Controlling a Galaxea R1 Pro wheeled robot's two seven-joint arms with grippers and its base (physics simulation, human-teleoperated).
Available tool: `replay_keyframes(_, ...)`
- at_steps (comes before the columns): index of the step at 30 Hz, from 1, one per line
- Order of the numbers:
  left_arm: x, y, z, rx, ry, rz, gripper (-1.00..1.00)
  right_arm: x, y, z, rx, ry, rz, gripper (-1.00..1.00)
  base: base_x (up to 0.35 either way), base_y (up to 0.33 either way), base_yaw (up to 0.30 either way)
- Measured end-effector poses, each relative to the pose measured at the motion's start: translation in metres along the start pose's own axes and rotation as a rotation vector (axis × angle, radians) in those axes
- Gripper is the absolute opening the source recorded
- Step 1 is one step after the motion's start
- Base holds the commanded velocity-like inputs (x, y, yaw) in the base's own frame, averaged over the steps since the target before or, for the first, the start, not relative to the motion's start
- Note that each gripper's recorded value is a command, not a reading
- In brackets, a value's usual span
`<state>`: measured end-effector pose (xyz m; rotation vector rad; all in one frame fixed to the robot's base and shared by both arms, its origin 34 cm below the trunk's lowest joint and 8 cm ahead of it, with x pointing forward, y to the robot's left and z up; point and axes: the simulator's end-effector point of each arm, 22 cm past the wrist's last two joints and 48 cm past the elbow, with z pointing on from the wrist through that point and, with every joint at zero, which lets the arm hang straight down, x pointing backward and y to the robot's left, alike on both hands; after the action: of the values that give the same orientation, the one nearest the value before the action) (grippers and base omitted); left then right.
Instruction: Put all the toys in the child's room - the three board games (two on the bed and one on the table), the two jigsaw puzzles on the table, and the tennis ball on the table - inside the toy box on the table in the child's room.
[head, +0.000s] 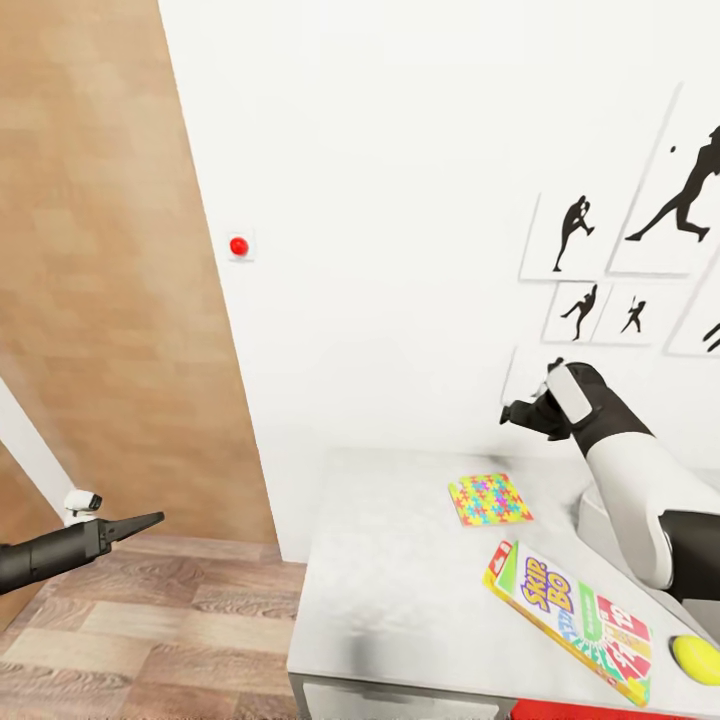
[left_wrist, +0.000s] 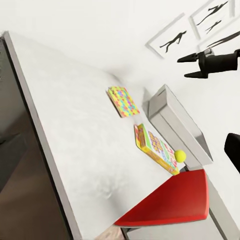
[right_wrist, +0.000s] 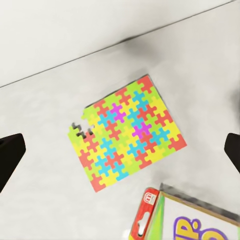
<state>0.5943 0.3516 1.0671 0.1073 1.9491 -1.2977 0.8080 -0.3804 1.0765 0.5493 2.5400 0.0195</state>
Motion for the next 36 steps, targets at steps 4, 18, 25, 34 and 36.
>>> replay_keyframes(4, 0.002, 0.002, 0.001, -0.002, 0.003, -0.006, 1.00, 0.002, -0.002, 0.004, 0.004, 0.011, -0.002, 1.00, 0.000, 0.000, 0.000)
replay_keyframes(18, 0.008, 0.011, 0.004, -0.009, 0.014, -0.025, 1.00, 0.002, -0.026, 0.015, 0.006, 0.036, 0.013, 1.00, 0.000, 0.000, 0.000)
replay_keyframes(25, 0.011, 0.016, 0.005, -0.012, 0.020, -0.034, 1.00, 0.003, -0.030, 0.021, -0.014, 0.042, 0.020, 1.00, 0.000, 0.000, 0.000)
replay_keyframes(34, 0.016, 0.021, 0.007, -0.017, 0.027, -0.046, 1.00, 0.008, -0.029, 0.031, -0.018, 0.056, 0.019, 1.00, 0.000, 0.000, 0.000)
replay_keyframes(36, 0.017, 0.023, 0.007, -0.018, 0.028, -0.049, 1.00, 0.009, -0.030, 0.033, -0.017, 0.059, 0.019, 1.00, 0.000, 0.000, 0.000)
